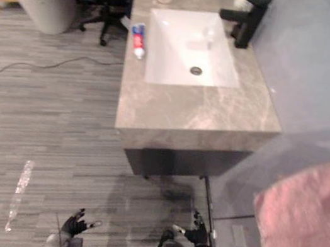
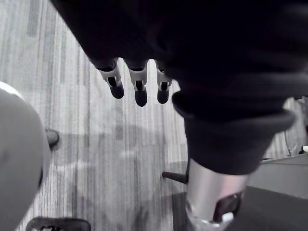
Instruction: Organize washtable
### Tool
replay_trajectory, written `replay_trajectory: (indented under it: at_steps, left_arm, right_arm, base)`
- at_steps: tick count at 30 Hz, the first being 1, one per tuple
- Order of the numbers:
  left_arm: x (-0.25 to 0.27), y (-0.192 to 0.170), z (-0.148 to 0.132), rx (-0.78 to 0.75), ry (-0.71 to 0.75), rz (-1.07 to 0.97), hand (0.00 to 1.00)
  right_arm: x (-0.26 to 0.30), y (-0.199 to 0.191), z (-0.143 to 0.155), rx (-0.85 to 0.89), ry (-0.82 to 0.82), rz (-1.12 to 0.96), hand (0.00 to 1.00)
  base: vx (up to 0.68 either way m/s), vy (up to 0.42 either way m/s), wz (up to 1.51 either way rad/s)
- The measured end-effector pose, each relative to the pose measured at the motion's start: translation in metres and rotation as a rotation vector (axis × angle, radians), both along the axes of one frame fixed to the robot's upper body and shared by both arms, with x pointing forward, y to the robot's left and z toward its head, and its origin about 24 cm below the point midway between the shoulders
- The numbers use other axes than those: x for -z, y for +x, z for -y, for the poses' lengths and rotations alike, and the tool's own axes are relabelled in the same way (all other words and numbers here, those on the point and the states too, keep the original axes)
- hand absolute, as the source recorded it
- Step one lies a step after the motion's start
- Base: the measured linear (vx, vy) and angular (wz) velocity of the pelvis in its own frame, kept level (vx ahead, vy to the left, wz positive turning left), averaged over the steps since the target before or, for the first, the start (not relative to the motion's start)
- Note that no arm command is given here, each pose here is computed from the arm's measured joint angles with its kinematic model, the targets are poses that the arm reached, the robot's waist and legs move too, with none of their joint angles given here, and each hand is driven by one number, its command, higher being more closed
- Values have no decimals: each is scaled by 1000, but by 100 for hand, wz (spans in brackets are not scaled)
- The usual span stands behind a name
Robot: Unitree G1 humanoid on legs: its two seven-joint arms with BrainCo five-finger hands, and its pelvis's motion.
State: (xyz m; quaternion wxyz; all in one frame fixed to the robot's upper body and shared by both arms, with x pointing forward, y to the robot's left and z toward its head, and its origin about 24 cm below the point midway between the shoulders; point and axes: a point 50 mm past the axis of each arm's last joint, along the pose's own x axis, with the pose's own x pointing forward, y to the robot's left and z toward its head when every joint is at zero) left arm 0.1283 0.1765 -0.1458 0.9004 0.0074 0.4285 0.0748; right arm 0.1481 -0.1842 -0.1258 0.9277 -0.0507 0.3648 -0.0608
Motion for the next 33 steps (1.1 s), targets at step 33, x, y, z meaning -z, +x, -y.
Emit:
replay_trajectory:
  at_steps: [33]
  left_arm:
    - [2, -6, -23, 28, 78, -46, 0]
  right_arm:
    - [22, -31, -8, 90, 79, -149, 0]
  base:
    - [-24, 28, 79]
